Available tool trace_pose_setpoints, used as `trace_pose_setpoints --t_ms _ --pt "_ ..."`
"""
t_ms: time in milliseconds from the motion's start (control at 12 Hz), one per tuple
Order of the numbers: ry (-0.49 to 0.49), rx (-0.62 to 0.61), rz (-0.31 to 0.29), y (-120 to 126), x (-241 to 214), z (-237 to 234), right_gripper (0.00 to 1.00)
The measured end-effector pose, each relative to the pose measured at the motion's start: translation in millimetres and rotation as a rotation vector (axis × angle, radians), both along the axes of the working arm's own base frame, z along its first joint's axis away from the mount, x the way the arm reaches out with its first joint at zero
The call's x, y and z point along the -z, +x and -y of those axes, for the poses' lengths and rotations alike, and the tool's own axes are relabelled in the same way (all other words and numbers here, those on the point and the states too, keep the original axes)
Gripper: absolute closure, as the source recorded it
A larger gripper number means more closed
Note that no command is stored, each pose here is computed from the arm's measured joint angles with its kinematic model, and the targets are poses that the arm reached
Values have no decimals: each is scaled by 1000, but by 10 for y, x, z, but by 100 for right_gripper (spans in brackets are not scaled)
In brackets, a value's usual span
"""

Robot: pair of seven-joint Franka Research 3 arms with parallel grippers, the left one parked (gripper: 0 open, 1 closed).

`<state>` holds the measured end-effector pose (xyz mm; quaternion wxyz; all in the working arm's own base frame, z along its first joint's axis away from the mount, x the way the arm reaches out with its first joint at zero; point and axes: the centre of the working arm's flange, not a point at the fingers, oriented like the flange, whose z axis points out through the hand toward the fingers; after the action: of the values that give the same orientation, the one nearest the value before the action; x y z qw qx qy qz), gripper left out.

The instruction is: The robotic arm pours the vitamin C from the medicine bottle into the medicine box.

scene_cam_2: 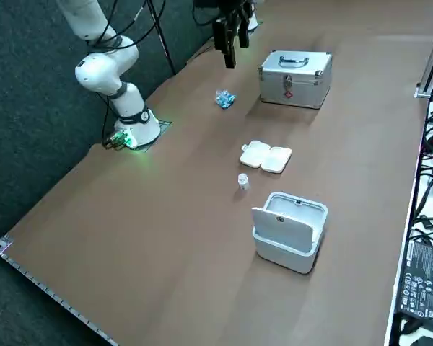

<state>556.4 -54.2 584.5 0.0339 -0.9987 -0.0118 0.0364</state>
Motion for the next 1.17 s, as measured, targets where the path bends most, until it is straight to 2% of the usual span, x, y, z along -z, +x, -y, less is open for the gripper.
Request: trace_pose_setpoints --t_ms 333,583,667,833,1167 --pt "31 -69 -28 43 153 51 0" --pt "116 -151 -23 91 300 226 0" --pt "183 -260 11 113 425 524 0" --pt "224 -365 63 139 572 810 0" --pt "286 -495 122 221 888 985 0"
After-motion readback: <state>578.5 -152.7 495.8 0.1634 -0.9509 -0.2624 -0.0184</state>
